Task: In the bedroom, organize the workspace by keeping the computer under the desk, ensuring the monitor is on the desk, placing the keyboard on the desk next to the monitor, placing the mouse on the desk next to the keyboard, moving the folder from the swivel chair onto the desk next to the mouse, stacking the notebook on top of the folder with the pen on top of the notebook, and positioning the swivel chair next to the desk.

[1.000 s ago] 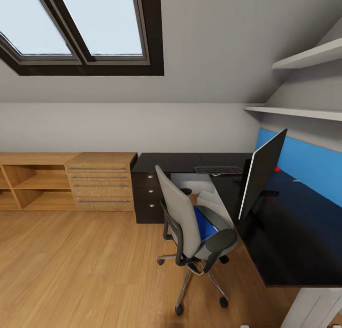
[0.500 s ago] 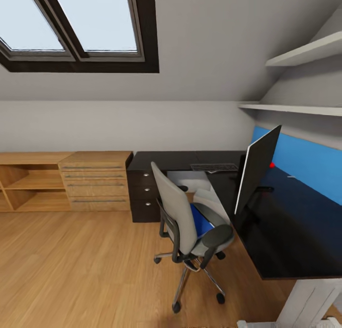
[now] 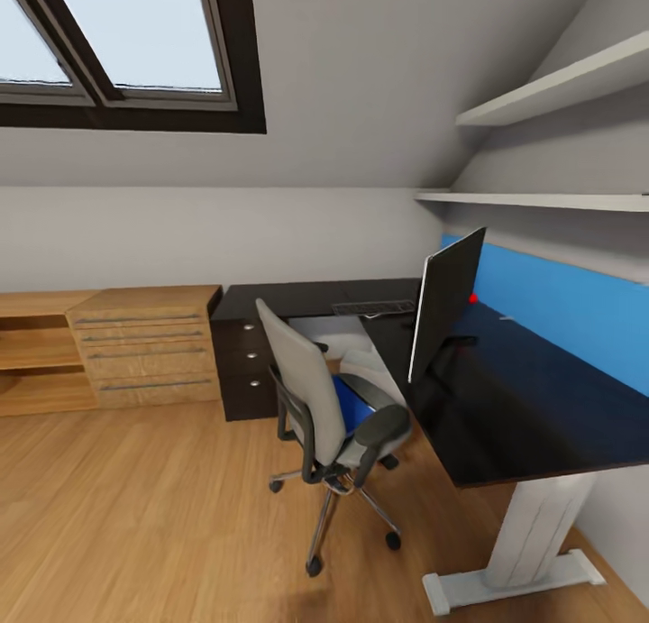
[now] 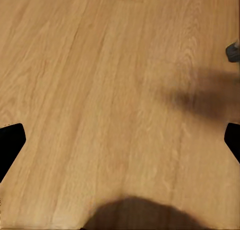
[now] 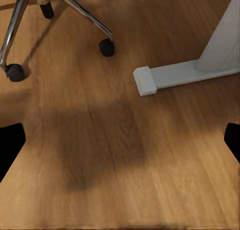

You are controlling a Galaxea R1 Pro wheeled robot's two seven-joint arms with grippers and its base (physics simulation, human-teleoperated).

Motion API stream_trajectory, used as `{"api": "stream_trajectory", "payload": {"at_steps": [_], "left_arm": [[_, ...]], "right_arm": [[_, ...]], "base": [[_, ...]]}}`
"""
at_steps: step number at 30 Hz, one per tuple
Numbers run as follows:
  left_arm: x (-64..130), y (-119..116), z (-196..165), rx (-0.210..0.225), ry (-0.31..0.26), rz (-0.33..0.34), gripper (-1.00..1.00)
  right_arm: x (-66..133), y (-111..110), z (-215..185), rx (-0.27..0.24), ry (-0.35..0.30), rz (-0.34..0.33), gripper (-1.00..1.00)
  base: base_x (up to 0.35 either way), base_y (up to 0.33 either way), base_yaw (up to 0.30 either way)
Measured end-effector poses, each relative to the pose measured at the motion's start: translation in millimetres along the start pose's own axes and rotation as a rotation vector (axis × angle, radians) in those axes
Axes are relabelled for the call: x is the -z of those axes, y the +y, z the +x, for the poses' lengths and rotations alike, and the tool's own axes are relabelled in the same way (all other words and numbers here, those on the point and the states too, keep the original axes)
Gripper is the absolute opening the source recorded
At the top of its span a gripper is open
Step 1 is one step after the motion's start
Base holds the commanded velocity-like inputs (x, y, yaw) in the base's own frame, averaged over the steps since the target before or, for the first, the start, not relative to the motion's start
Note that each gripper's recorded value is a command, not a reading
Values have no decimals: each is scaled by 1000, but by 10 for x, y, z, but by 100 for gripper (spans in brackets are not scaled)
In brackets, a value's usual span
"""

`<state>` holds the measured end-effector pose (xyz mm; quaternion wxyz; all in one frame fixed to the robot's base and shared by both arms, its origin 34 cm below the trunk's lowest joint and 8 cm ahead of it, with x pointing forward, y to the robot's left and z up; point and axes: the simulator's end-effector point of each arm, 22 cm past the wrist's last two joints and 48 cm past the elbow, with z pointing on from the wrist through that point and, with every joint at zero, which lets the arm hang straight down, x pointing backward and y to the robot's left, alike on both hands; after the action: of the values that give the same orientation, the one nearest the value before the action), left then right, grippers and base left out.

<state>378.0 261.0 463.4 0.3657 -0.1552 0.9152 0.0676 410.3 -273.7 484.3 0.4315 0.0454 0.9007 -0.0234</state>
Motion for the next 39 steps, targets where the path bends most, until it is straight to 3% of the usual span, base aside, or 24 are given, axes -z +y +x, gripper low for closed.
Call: {"api": "stream_trajectory", "payload": {"at_steps": [7,28,35,37,39], "left_arm": [[-86,9,96,0,-1,-1,100],[-379,16,386,0,15,-1,100],[-571,-147,14,31,-79,23,100],[-631,-362,-201,44,-97,56,100],[-682,-605,-365,46,-60,95,100]], "right_arm": [[-71,1,109,0,0,0,100],[-284,-10,452,1,-2,1,100],[-380,-24,504,-7,-18,8,100],[-468,-40,341,-14,-59,13,100],[-584,-43,73,-20,-112,14,100]], "base": [[-247,122,-102],[-3,2,-1],[0,0,0],[0,0,0],[0,0,0]]}}
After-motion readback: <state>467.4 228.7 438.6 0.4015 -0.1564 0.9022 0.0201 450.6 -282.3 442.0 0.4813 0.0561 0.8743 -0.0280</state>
